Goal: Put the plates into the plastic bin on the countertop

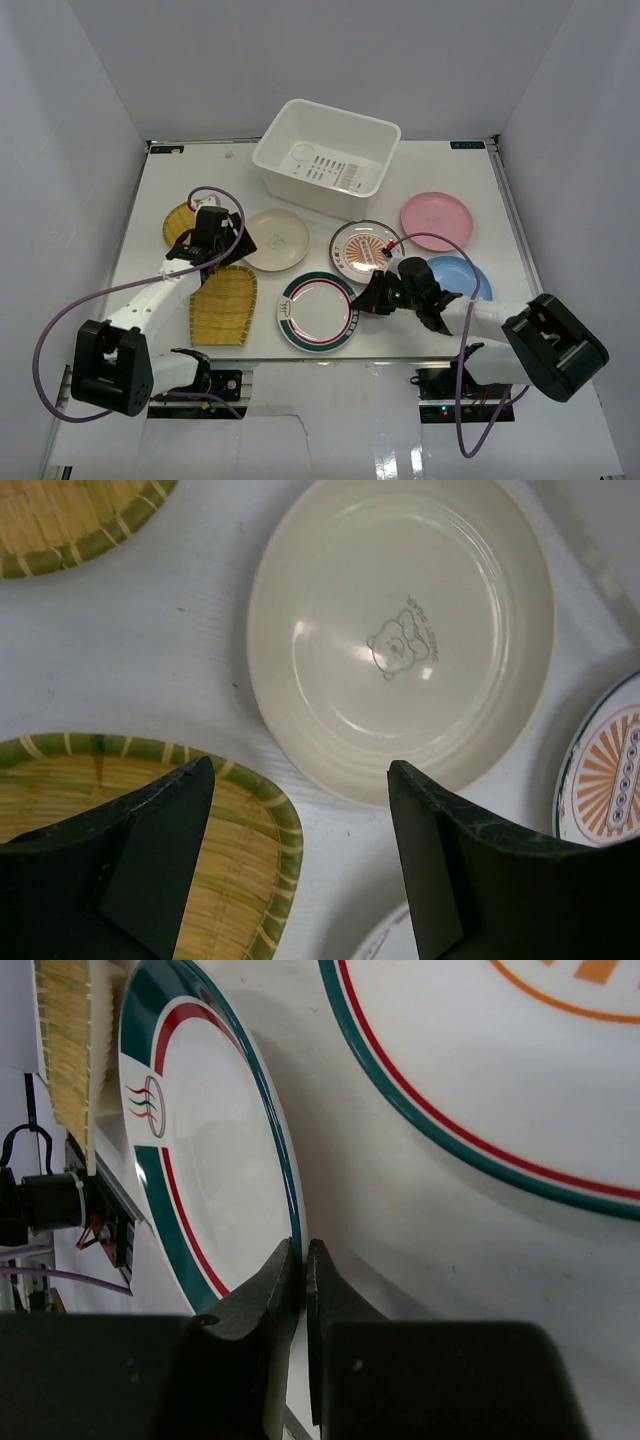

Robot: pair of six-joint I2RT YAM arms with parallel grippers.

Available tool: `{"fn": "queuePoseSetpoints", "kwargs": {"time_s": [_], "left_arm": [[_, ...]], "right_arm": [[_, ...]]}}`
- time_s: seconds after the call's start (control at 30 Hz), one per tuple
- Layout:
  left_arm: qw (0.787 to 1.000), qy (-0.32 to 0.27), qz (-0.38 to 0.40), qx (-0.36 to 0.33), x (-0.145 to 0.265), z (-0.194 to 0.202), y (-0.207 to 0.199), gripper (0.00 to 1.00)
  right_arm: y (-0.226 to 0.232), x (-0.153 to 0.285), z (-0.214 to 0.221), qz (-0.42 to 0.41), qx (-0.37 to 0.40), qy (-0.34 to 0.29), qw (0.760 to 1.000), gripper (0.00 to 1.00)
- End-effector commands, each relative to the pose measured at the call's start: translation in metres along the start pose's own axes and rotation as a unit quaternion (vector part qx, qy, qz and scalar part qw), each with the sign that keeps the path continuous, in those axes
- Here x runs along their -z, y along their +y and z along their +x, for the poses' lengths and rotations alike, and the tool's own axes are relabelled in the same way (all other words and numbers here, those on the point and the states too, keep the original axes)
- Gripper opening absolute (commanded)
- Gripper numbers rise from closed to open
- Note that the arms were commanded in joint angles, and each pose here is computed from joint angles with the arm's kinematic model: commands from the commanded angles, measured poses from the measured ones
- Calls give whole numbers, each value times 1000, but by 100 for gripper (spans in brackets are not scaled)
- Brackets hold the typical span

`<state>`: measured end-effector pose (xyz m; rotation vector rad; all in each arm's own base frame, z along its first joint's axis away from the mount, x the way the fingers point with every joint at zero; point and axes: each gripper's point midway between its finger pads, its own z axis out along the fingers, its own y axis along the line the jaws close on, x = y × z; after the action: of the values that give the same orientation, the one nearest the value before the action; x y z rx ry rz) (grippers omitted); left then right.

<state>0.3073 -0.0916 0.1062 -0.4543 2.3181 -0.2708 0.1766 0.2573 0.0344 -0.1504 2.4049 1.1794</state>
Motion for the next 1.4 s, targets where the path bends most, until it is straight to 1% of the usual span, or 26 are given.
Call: {"fn": "queuePoseSetpoints", "kwargs": {"time_s": [0.0,0.03,0.07,0.17,0.27,0.3,0.4,0.43,0.6,0.63,0.7,0.73,0.77,0.8,0.83,0.87,0.9,1.0,1.13,1.17,1.2,1.23,1.27,1.3,1.33,1.37], "left_arm": [[998,-29,26,47,-12,-31,-1,81],[998,-23,29,53,-16,-32,0,80],[998,-11,30,58,-24,-30,4,79],[998,-10,35,50,-31,-40,-2,78],[998,7,50,40,-42,-42,-12,74],[998,20,43,35,-50,-37,-9,73],[998,32,41,23,-60,-36,-11,69],[998,36,41,21,-62,-36,-11,68],[999,49,10,7,-72,-28,2,63],[998,56,6,6,-76,-24,5,62],[998,64,3,3,-80,-20,6,59],[998,68,3,0,-83,-18,6,57],[997,78,-2,-1,-87,-14,9,56],[997,79,-1,-1,-88,-14,8,51],[996,85,2,-3,-90,-12,7,49],[996,91,-3,-3,-93,-9,9,47],[996,92,-3,0,-94,-8,9,42],[995,95,-9,3,-95,-6,11,35],[996,87,-28,1,-93,-6,20,32],[996,85,-33,-1,-93,-6,22,33],[996,86,-34,-2,-93,-5,23,35],[996,87,-37,-2,-94,-4,24,37],[995,87,-38,-2,-95,-4,24,41],[995,87,-40,-5,-96,-4,25,41],[995,91,-43,-8,-98,-2,27,41],[995,91,-44,-9,-98,-3,27,33]], "right_arm": [[1,14,4,1,20,-10,1000,8],[5,18,3,-3,32,-13,999,8],[19,28,-6,-22,49,-34,998,8],[49,53,-25,-53,79,-76,993,8],[92,81,-67,-85,113,-146,979,8],[119,96,-91,-103,132,-179,969,8],[138,117,-138,-93,155,-239,954,8],[157,125,-158,-110,164,-247,949,8],[173,155,-256,-96,170,-329,924,8],[172,155,-285,-78,166,-349,919,8],[168,150,-312,-62,167,-356,917,8],[148,130,-329,-40,153,-346,925,8],[159,135,-352,-39,161,-364,917,8],[150,125,-363,-20,160,-357,920,8],[122,99,-377,17,143,-344,928,8],[130,102,-396,20,151,-358,921,8],[110,79,-404,37,142,-344,928,8],[86,55,-430,75,139,-348,924,8],[60,24,-448,105,131,-334,928,8],[56,18,-451,112,134,-329,928,8],[40,-1,-449,123,129,-312,933,8],[49,-6,-454,117,137,-312,933,8],[43,-15,-447,129,140,-292,937,8],[33,-29,-441,137,140,-278,940,8],[36,-36,-438,141,144,-273,941,8],[35,-42,-433,143,146,-267,942,9]]}}
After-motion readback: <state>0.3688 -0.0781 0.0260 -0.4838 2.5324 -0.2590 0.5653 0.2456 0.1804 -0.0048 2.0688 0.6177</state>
